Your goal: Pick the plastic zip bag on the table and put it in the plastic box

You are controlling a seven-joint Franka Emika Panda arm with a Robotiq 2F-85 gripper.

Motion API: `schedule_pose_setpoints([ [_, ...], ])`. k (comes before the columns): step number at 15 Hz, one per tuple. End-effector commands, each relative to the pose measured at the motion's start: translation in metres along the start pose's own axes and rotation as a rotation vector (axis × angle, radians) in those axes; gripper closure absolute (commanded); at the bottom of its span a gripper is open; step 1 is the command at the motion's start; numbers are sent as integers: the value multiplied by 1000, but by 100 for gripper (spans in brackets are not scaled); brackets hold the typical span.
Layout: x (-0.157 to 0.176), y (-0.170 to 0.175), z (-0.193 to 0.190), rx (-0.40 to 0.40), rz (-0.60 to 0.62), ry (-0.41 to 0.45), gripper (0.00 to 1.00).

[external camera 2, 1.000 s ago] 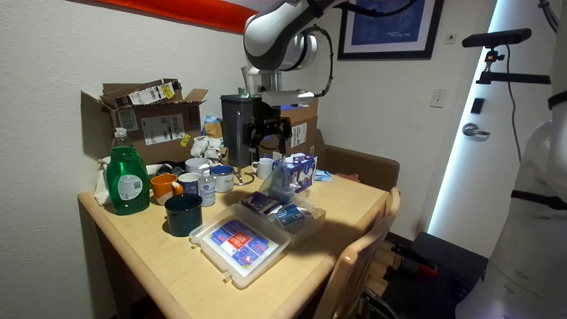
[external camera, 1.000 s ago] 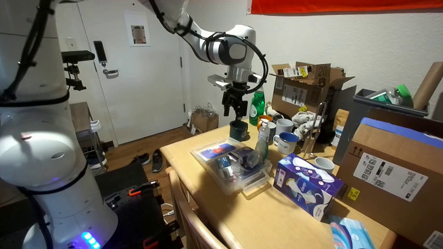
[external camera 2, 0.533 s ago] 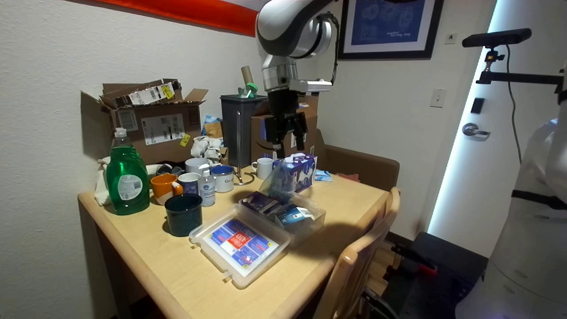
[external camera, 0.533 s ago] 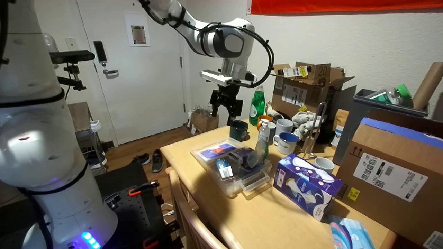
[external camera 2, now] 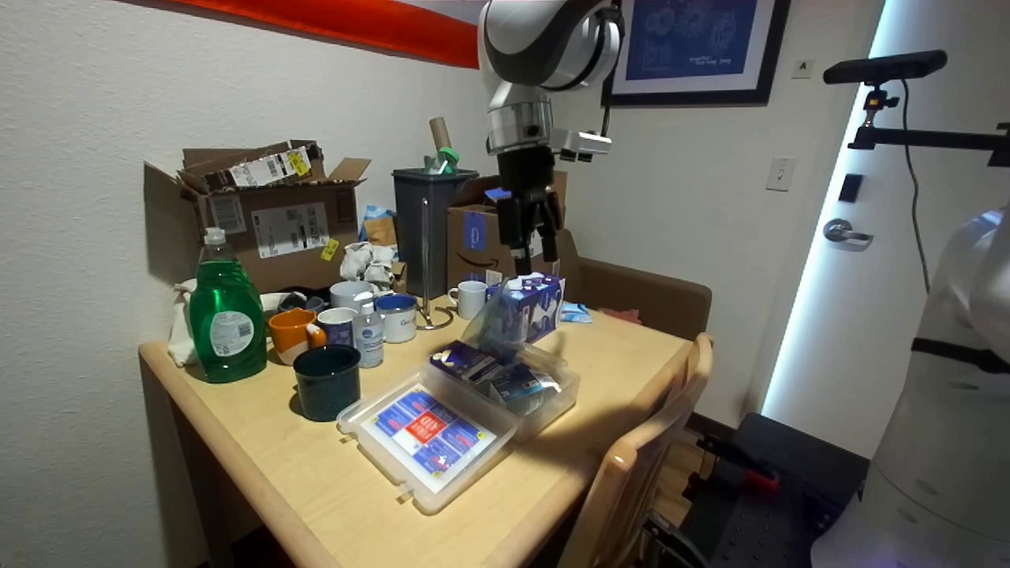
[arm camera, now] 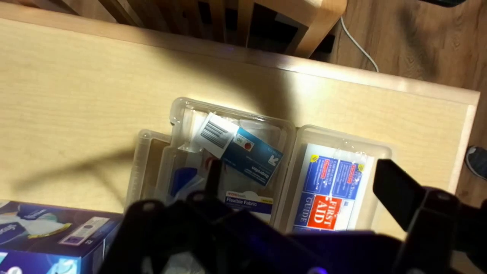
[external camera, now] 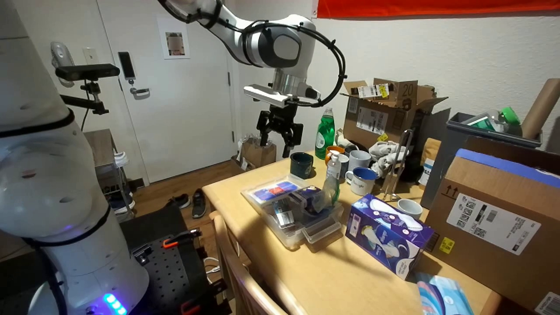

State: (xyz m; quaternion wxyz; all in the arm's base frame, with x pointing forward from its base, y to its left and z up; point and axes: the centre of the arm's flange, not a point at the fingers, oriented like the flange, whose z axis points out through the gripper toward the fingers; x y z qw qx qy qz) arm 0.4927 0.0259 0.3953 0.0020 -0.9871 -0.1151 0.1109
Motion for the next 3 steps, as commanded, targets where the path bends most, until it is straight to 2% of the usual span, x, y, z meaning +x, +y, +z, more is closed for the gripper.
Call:
schedule_pose_setpoints([
  [1, -1, 0, 0, 0, 0, 1, 0],
  [3, -1, 0, 0, 0, 0, 1, 0],
])
